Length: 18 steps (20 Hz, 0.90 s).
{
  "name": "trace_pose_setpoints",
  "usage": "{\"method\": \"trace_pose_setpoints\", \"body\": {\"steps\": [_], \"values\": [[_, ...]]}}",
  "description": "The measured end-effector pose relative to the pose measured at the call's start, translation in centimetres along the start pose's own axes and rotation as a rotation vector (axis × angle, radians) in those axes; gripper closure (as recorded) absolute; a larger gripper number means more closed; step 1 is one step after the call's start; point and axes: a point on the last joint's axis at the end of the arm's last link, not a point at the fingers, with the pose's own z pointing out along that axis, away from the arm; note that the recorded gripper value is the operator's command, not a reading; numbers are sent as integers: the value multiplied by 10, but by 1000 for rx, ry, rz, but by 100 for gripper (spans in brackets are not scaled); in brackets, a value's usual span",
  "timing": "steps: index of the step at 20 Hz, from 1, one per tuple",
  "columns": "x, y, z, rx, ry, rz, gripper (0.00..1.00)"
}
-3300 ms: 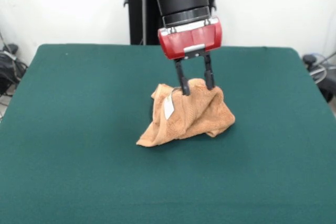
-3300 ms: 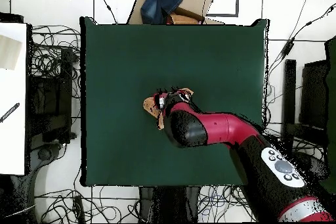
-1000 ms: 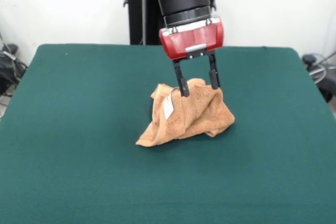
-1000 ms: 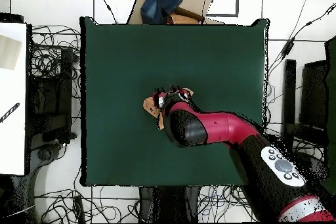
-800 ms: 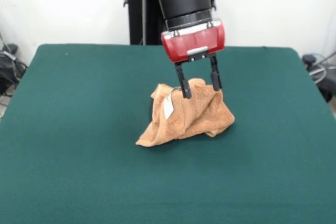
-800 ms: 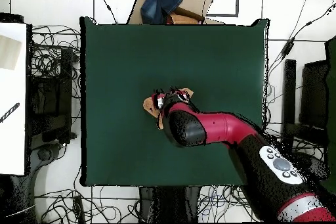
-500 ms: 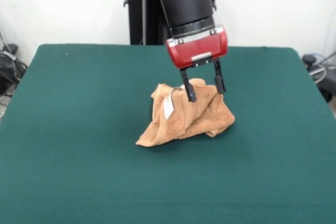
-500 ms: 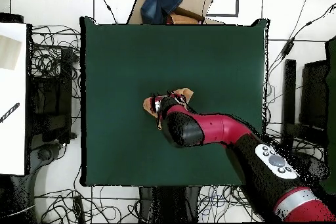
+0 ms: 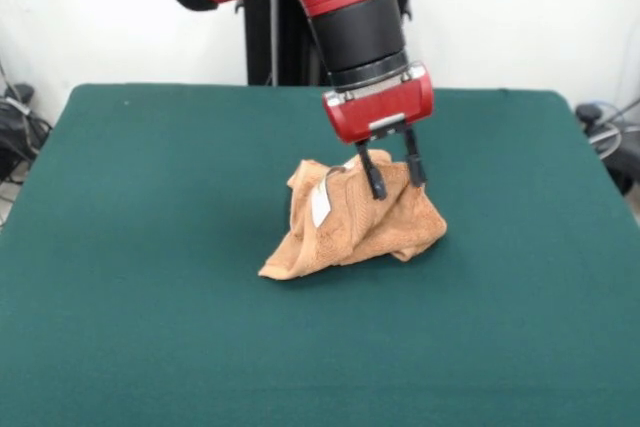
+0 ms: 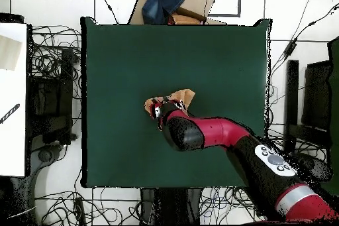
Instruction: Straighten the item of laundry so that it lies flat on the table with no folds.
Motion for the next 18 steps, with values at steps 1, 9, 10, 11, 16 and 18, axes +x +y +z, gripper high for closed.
{"method": "trace_pose_setpoints", "body": {"steps": [1, 9, 10, 11, 16, 18], "values": [[2, -2, 1, -2, 1, 2, 100], [7, -8, 0, 0, -4, 1, 100], [7, -8, 0, 0, -4, 1, 100], [7, -8, 0, 0, -4, 1, 100], [7, -8, 0, 0, -4, 1, 100], [7, -8, 0, 0, -4, 1, 100]]}}
